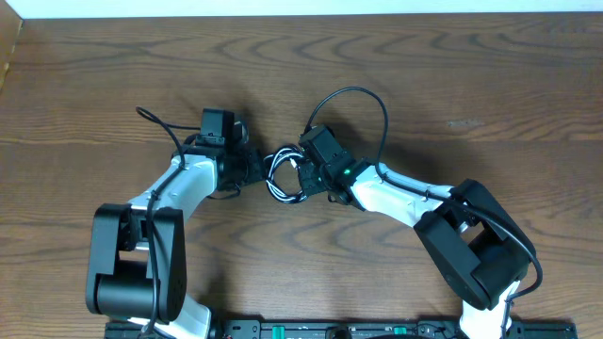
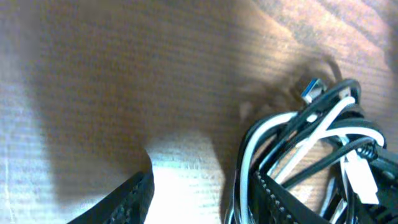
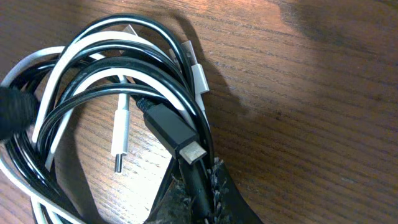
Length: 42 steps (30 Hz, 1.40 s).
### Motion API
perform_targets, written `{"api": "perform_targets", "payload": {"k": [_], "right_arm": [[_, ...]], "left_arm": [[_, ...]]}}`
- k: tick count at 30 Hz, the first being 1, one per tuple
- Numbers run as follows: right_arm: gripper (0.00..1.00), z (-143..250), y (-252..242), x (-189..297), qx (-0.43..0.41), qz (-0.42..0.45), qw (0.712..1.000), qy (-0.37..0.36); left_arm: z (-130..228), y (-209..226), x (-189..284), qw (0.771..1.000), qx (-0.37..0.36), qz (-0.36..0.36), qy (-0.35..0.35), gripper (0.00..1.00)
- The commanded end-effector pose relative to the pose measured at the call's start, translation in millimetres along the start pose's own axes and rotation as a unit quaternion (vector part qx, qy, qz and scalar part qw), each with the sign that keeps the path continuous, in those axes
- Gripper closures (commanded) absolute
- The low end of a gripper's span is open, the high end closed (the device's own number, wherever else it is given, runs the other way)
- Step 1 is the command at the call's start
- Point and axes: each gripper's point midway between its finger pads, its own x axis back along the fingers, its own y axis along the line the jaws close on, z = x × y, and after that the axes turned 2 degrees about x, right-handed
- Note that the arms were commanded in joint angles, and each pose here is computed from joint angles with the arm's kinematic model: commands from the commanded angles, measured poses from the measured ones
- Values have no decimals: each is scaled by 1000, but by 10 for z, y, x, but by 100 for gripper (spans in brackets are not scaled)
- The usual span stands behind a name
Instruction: Untangle cables
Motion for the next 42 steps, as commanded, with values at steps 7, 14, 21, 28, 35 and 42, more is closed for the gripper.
{"api": "perform_targets", "payload": {"k": [7, 14, 21, 28, 35, 42], "right_arm": [[99, 18, -57, 11, -2, 10, 1000, 1], [99, 50, -12, 46, -7, -5, 1000, 25], [99, 0, -207, 212, -11, 62, 996, 59], [89, 73, -261, 201, -11, 73, 994, 74], [65, 157, -307, 247, -30, 65, 991, 110], [61, 165, -465, 316, -43, 78, 987, 132]], "left_arm": [[186, 14, -80, 997, -21, -77, 12, 47], [105, 138, -7, 987, -32, -157, -17, 49], [86, 339, -20, 977, -36, -210, -23, 50], [115, 377, -93, 976, -35, -214, -14, 50], [91, 363, -97, 977, -36, -212, -19, 49], [97, 310, -121, 979, -50, -196, -13, 50]]}}
